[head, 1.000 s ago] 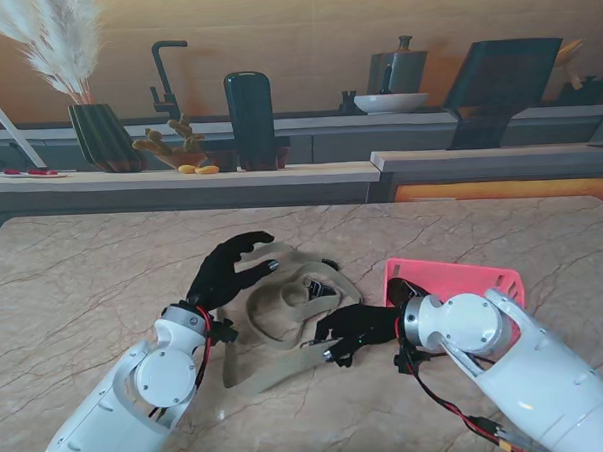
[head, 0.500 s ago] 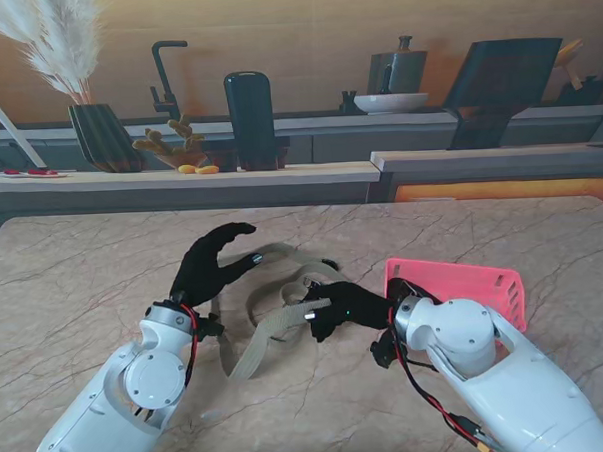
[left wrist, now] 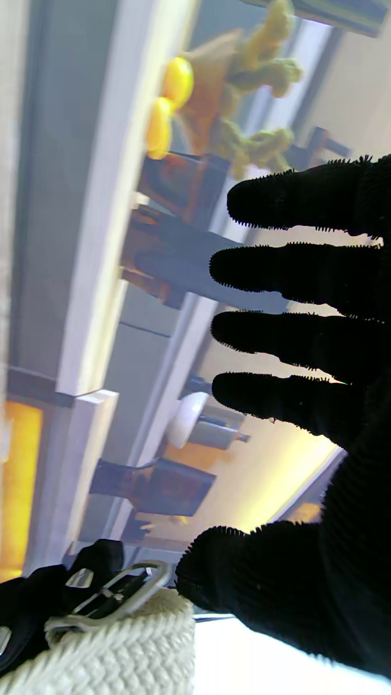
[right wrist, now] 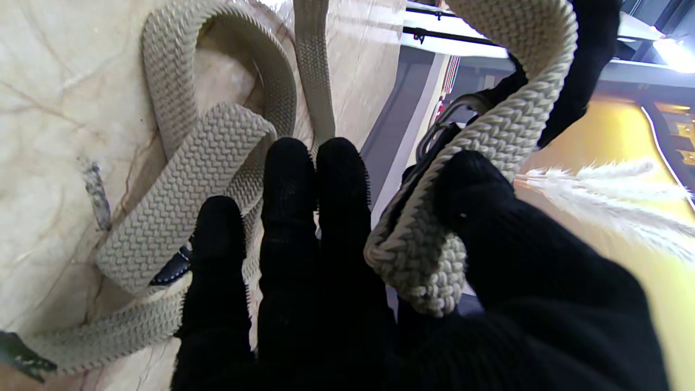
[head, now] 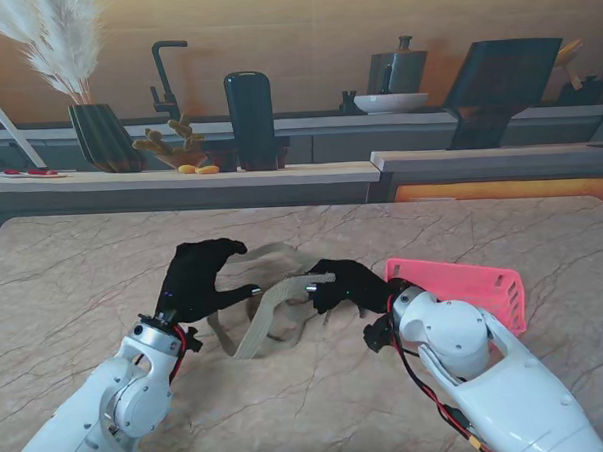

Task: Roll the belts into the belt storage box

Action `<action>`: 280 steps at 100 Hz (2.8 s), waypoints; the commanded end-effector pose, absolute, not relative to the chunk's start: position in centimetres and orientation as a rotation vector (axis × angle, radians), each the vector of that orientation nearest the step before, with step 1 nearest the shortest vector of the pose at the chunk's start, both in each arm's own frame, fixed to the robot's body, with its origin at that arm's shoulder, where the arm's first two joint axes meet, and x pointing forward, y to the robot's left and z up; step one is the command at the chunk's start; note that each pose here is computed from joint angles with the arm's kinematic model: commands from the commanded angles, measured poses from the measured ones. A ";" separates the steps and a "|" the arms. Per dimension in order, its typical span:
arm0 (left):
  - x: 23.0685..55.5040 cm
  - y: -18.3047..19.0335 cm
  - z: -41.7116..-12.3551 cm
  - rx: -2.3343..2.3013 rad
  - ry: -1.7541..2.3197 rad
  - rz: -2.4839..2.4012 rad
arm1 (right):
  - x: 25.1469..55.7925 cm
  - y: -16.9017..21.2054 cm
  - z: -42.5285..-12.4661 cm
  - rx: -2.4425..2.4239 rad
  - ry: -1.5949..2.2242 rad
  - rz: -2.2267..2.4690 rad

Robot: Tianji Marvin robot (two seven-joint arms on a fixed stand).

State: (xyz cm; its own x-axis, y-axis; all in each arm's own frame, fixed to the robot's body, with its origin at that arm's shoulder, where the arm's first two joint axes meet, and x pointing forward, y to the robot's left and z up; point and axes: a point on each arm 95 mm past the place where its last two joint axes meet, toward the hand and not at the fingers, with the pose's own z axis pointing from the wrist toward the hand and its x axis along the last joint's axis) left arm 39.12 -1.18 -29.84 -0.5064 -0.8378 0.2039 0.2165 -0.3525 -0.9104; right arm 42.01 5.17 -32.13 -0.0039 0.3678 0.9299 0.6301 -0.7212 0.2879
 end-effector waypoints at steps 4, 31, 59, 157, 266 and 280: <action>38.9 -0.9 -30.0 -0.908 1.150 -1.928 | 41.9 5.5 -31.8 -2.047 -1.058 -1.814; 38.5 -1.7 -30.0 -0.839 1.224 -1.927 | 42.1 5.2 -31.6 -2.083 -1.057 -1.880; 39.1 -3.0 -30.7 -0.804 1.343 -1.861 | 42.0 5.1 -31.2 -2.089 -1.042 -1.920; 37.5 -6.0 -33.2 -1.284 1.589 -1.890 | 42.0 4.3 -30.1 -2.114 -1.000 -2.044; 45.0 -6.5 -30.7 -1.929 1.442 -2.190 | 40.5 4.5 -30.9 -2.096 -0.899 -1.917; 45.5 -7.2 -31.0 -1.975 1.439 -2.186 | 40.6 4.9 -31.2 -2.080 -0.903 -1.915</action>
State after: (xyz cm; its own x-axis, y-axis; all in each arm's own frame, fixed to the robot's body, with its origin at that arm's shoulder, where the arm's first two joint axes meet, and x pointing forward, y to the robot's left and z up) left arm 45.51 -6.47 -30.83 -0.2808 -0.4503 0.8476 -0.6087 -0.5993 -0.5200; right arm 40.66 4.46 -30.93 -0.0032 0.3111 0.9504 0.5364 -0.8016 0.2642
